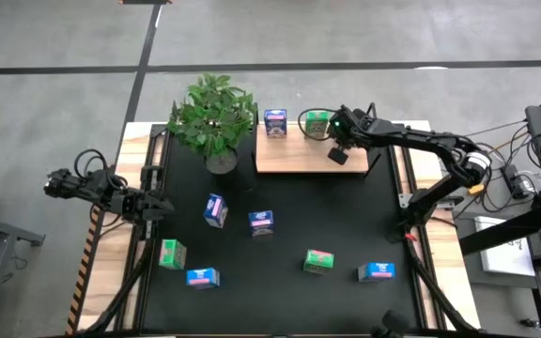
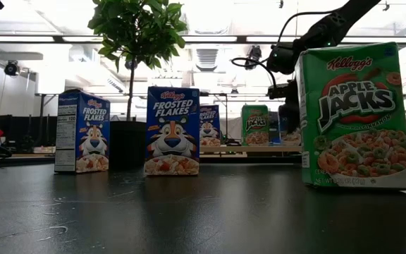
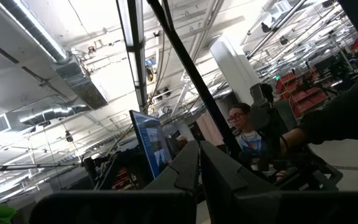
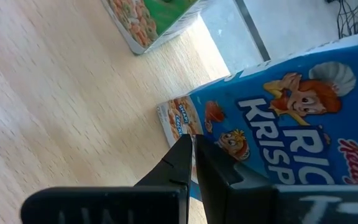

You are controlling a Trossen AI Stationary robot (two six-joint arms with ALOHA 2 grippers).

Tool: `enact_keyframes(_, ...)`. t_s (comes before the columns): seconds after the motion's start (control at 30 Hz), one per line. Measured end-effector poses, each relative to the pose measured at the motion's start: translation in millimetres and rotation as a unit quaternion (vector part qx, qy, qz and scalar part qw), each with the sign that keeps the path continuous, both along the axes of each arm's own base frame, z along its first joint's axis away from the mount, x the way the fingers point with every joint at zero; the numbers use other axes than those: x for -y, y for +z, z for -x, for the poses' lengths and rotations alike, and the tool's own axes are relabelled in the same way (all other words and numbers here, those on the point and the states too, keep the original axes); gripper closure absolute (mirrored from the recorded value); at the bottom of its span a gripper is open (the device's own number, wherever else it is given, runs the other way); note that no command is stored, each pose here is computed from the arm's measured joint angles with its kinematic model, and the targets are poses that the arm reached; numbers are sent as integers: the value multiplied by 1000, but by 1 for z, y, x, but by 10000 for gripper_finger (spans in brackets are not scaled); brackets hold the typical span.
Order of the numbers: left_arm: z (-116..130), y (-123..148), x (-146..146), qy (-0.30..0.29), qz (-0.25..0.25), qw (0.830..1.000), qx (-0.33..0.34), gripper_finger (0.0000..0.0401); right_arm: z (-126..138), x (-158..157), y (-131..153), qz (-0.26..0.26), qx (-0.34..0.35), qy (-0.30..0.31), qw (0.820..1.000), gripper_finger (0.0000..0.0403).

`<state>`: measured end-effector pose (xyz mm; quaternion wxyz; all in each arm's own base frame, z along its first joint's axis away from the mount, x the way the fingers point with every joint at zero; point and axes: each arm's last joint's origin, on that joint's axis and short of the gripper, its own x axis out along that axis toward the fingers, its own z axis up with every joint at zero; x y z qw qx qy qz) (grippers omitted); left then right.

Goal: Stack cereal on shelf
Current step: Put the top right light blue cereal box on the shelf

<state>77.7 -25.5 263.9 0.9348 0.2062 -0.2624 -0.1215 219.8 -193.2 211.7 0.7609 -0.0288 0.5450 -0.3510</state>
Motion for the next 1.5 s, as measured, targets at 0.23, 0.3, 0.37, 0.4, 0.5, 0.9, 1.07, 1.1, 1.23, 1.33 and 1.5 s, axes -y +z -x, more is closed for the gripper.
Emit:
enact_keyframes(0.23,0,0,0,0,0,1000,0,401,4,1,-2,1,-19,-9,1000,391)
enact_keyframes(0.3,0,0,0,0,0,1000,0,401,5,2,-2,1,-19,-10,1000,391)
enact_keyframes(0.37,0,0,0,0,0,1000,0,401,6,3,-2,1,-19,-12,1000,391)
enact_keyframes(0.4,0,0,0,0,0,1000,0,401,6,3,-2,1,-19,-13,1000,391)
enact_keyframes(0.5,0,0,0,0,0,1000,0,401,6,3,-1,1,-18,-13,1000,391)
enact_keyframes(0.9,0,0,0,0,0,1000,0,401,7,6,-1,3,-16,-17,1000,391)
enact_keyframes(1.07,0,0,0,0,0,1000,0,401,7,6,-1,4,-15,-17,1000,391)
enact_keyframes(1.1,0,0,0,0,0,1000,0,401,7,6,-1,4,-15,-17,1000,391)
enact_keyframes(1.23,0,0,0,0,0,1000,0,401,7,6,-1,6,-12,-17,1000,390)
enact_keyframes(1.33,0,0,0,0,0,1000,0,401,6,7,-1,9,-11,-15,1000,390)
enact_keyframes(1.5,0,0,0,0,0,1000,0,401,10,2,4,-4,-25,-15,1000,390)
